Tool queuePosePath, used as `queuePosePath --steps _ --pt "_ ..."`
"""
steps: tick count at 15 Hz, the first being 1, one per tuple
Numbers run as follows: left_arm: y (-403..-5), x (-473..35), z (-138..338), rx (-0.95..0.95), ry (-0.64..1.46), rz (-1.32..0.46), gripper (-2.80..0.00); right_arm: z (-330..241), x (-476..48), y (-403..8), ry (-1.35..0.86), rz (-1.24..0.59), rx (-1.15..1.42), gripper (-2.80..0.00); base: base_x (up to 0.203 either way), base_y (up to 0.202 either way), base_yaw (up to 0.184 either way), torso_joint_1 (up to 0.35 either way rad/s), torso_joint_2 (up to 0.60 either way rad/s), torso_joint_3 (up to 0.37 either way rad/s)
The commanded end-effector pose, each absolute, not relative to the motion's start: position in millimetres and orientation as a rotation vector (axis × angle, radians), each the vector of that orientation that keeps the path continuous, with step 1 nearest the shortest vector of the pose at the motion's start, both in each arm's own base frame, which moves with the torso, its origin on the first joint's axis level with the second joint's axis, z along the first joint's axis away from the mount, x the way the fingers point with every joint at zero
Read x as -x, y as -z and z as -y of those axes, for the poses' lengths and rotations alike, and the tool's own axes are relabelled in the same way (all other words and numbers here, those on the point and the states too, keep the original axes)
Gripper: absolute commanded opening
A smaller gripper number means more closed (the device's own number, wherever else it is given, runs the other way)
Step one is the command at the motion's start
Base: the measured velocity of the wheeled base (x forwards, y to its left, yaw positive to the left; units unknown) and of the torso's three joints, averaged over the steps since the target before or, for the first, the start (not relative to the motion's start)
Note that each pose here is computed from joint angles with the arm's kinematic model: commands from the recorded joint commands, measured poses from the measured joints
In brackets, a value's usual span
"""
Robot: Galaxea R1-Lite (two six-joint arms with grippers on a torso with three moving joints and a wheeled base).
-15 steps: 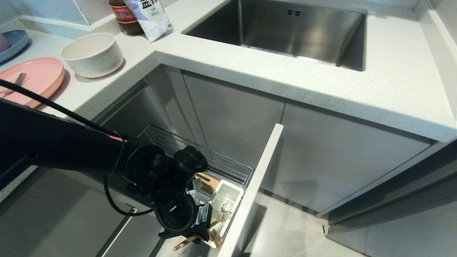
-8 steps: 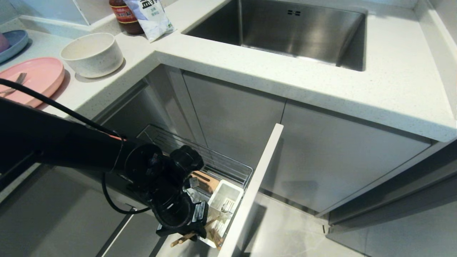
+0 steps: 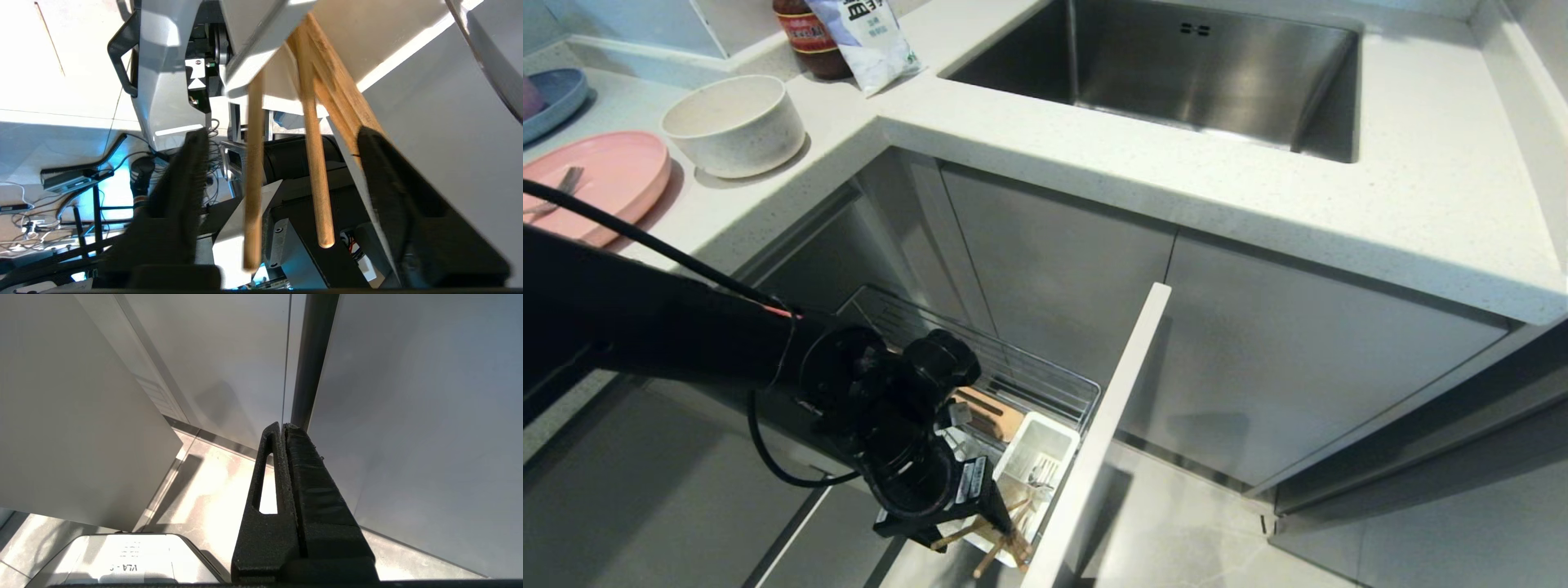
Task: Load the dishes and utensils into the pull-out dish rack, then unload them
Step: Pick up the chopsticks and place it in the cupboard, then pick up the fork and place it in the cupboard
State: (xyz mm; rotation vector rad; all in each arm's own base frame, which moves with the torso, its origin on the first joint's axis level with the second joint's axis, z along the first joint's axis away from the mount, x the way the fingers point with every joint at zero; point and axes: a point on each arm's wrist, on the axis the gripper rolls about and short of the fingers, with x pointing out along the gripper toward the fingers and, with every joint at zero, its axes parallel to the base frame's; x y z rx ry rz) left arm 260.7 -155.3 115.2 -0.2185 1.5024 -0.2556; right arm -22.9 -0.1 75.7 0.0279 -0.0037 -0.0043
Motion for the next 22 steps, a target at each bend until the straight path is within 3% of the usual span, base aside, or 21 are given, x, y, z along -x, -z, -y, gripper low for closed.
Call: queuePosePath --steps 1,7,8,11,15,22 --pt "-126.0 -258.6 149.3 0.238 0.255 -1.471 0.00 0.1 22.9 -75.3 0.005 0.005 -0.029 -2.80 0.000 0.000 0.000 0.000 0.00 0.000" --pt "-186.7 -241.3 131.0 0.250 0.279 -1.230 0.00 0.1 22.9 -75.3 0.005 0.005 -0.029 -2.80 0.000 0.000 0.000 0.000 0.00 0.000" --pt "-201.0 -233.3 126.0 0.209 0.304 -1.162 -2.80 0.1 23.0 -75.7 0.005 0.006 -0.028 -2.80 0.000 0.000 0.000 0.000 0.00 0.000" --pt "-253.6 -211.2 113.6 0.078 0.257 -0.879 -2.80 0.1 22.9 -75.3 0.005 0.005 -0.028 -2.80 0.000 0.000 0.000 0.000 0.00 0.000" --pt "-325.1 -170.5 86.9 0.079 0.187 -0.533 -2.80 0.1 22.9 -75.3 0.005 0.005 -0.028 -2.80 0.000 0.000 0.000 0.000 0.00 0.000" --pt "-385.1 -108.5 23.7 0.124 -0.007 -0.121 -2.80 0.1 22.9 -75.3 0.005 0.005 -0.028 -2.80 0.000 0.000 0.000 0.000 0.00 0.000"
